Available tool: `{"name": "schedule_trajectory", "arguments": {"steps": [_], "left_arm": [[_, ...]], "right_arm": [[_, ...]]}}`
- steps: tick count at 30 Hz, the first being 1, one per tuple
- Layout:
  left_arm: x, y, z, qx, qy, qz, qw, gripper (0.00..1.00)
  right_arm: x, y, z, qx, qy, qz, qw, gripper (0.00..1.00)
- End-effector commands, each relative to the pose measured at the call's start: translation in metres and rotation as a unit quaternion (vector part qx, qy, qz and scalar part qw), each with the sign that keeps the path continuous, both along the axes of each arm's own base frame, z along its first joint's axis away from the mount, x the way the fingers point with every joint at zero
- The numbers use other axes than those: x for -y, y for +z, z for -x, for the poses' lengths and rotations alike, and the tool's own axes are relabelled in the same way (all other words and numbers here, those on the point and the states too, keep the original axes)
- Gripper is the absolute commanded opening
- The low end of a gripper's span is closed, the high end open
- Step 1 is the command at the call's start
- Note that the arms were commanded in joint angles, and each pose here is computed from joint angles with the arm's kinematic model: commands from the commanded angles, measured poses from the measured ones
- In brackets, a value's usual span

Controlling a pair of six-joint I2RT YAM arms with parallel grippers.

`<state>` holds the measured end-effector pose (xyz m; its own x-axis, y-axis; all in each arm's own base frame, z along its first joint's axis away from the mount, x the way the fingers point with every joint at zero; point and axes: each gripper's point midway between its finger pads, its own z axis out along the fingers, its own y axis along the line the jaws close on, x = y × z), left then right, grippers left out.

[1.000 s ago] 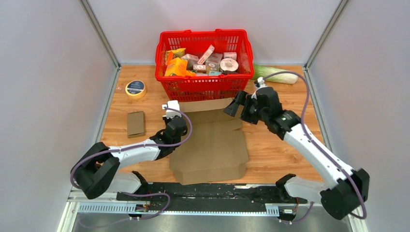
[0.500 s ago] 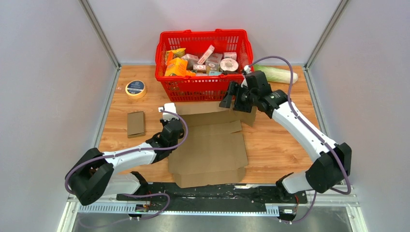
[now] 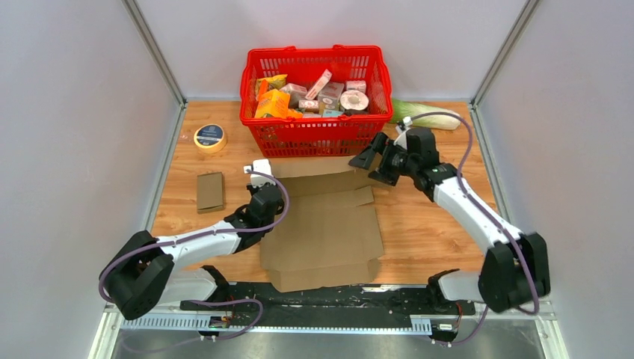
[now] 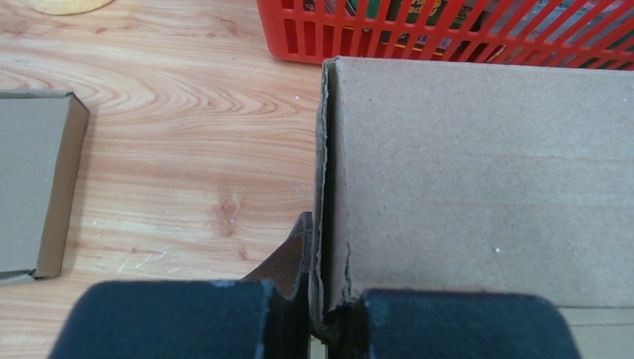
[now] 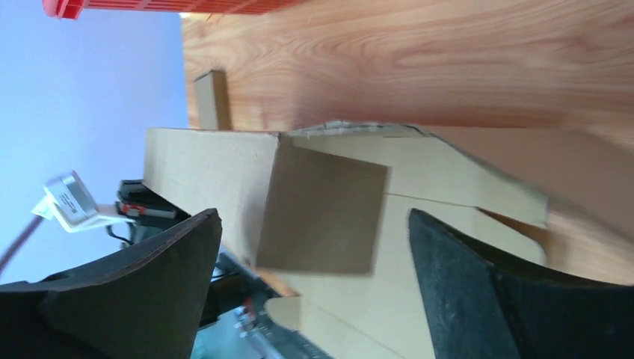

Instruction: Fold the paper box

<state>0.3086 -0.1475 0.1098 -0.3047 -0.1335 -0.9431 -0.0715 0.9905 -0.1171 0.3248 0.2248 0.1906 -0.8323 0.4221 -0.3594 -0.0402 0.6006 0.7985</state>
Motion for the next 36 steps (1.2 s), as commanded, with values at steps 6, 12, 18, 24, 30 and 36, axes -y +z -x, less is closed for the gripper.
{"name": "schedule_trajectory", "arguments": {"steps": [6,12,18,24,30,36], "left_arm": [[-0.002,-0.025,0.013,-0.052,-0.014,-0.019,0.998,0.00],[-0.002,-0.029,0.015,-0.060,-0.013,-0.016,0.998,0.00],[-0.005,-0.028,0.015,-0.065,-0.009,-0.029,0.997,0.00],[-0.004,-0.028,0.015,-0.064,-0.011,-0.029,0.997,0.00],[-0.004,-0.031,0.015,-0.067,-0.012,-0.031,0.997,0.00],[-0.003,-0.033,0.016,-0.070,-0.013,-0.030,0.997,0.00]], "right_arm": [[0.074,-0.036,0.047,0.126,-0.068,0.203,0.969,0.85],[0.073,-0.064,0.014,0.184,-0.122,0.322,0.921,0.00],[0.080,-0.103,-0.010,0.141,-0.139,0.403,0.893,0.00],[0.052,-0.122,-0.020,0.146,-0.111,0.370,0.911,0.00],[0.053,-0.143,-0.020,0.136,-0.118,0.385,0.905,0.00],[0.070,-0.151,-0.010,0.129,-0.149,0.415,0.888,0.00]]}}
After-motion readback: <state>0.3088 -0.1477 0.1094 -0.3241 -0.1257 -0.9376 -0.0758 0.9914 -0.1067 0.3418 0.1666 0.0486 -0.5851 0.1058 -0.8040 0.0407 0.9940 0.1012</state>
